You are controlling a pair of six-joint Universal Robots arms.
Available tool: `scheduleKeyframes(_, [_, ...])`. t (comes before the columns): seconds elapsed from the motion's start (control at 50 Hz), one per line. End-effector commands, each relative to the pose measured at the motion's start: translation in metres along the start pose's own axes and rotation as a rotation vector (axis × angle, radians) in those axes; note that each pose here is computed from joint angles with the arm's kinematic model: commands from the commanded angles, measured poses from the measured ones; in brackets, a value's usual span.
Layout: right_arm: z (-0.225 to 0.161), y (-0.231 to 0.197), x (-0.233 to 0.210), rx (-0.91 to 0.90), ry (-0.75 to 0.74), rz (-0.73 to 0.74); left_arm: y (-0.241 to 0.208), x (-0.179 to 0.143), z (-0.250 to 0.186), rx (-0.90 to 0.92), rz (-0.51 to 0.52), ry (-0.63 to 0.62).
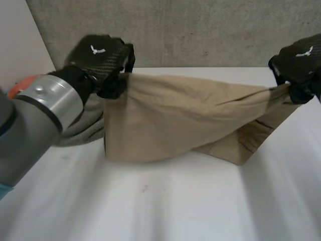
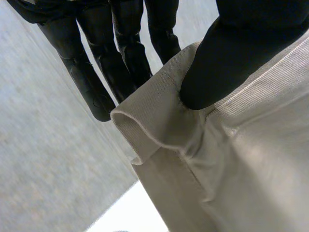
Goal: Fold the laundry.
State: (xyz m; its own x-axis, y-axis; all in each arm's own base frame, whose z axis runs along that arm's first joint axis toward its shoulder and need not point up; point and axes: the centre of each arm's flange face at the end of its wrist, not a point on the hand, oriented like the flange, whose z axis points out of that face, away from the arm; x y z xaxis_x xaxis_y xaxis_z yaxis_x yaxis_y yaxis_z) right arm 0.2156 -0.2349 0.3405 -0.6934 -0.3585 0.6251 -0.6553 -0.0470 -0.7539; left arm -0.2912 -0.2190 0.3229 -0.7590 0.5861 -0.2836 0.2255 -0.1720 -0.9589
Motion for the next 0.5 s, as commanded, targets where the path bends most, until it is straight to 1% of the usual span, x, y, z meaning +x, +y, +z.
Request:
scheduleKeyframes(0.02, [0.051, 0.037, -0.032, -0.134, -0.131, -0.031, 0.061, 0.009, 0.049, -0.148, -0.007, 0.020])
scheduleKeyframes(0.06, [0.066, 0.039, -0.033, -0.131, -0.121, -0.025, 0.075, 0.009, 0.073, -0.155, 0.001, 0.009])
scheduleKeyframes(0.08, [0.074, 0.040, -0.034, -0.122, -0.113, -0.021, 0.077, 0.008, 0.081, -0.149, 0.007, 0.002])
scheduleKeyframes(0.1, [0.090, 0.039, -0.037, -0.094, -0.092, -0.009, 0.079, 0.006, 0.090, -0.140, 0.015, -0.008])
scheduleKeyframes(0.12, [0.097, 0.038, -0.036, -0.076, -0.072, 0.001, 0.074, 0.001, 0.105, -0.099, 0.033, -0.033])
scheduleKeyframes(0.16, [0.111, 0.032, -0.031, -0.026, -0.015, 0.020, 0.060, -0.006, 0.118, -0.036, 0.055, -0.071])
scheduleKeyframes(0.18, [0.123, 0.021, -0.020, 0.040, 0.059, 0.047, 0.049, -0.010, 0.124, 0.007, 0.064, -0.093])
scheduleKeyframes(0.2, [0.128, 0.015, -0.014, 0.080, 0.099, 0.062, 0.024, -0.020, 0.134, 0.110, 0.078, -0.147])
scheduleKeyframes(0.22, [0.133, 0.007, -0.007, 0.123, 0.143, 0.075, 0.009, -0.025, 0.138, 0.169, 0.083, -0.178])
scheduleKeyframes(0.24, [0.137, 0.000, 0.000, 0.171, 0.185, 0.089, -0.004, -0.031, 0.140, 0.226, 0.086, -0.206])
scheduleKeyframes(0.26, [0.143, -0.017, 0.014, 0.272, 0.268, 0.115, -0.019, -0.036, 0.142, 0.289, 0.088, -0.236])
scheduleKeyframes(0.28, [0.145, -0.025, 0.022, 0.327, 0.312, 0.128, -0.046, -0.046, 0.143, 0.413, 0.091, -0.291])
scheduleKeyframes(0.3, [0.145, -0.034, 0.029, 0.384, 0.354, 0.139, -0.059, -0.051, 0.142, 0.471, 0.094, -0.316])
scheduleKeyframes(0.32, [0.143, -0.050, 0.043, 0.485, 0.433, 0.154, -0.071, -0.054, 0.141, 0.525, 0.096, -0.339])
scheduleKeyframes(0.36, [0.138, -0.064, 0.055, 0.579, 0.502, 0.163, -0.097, -0.062, 0.135, 0.658, 0.089, -0.393])
scheduleKeyframes(0.4, [0.130, -0.078, 0.066, 0.673, 0.573, 0.173, -0.111, -0.065, 0.130, 0.722, 0.089, -0.418])
scheduleKeyframes(0.44, [0.129, -0.081, 0.066, 0.693, 0.575, 0.170, -0.129, -0.070, 0.120, 0.793, 0.092, -0.442])
scheduleKeyframes(0.5, [0.129, -0.079, 0.062, 0.686, 0.559, 0.167, -0.124, -0.067, 0.118, 0.753, 0.090, -0.427])
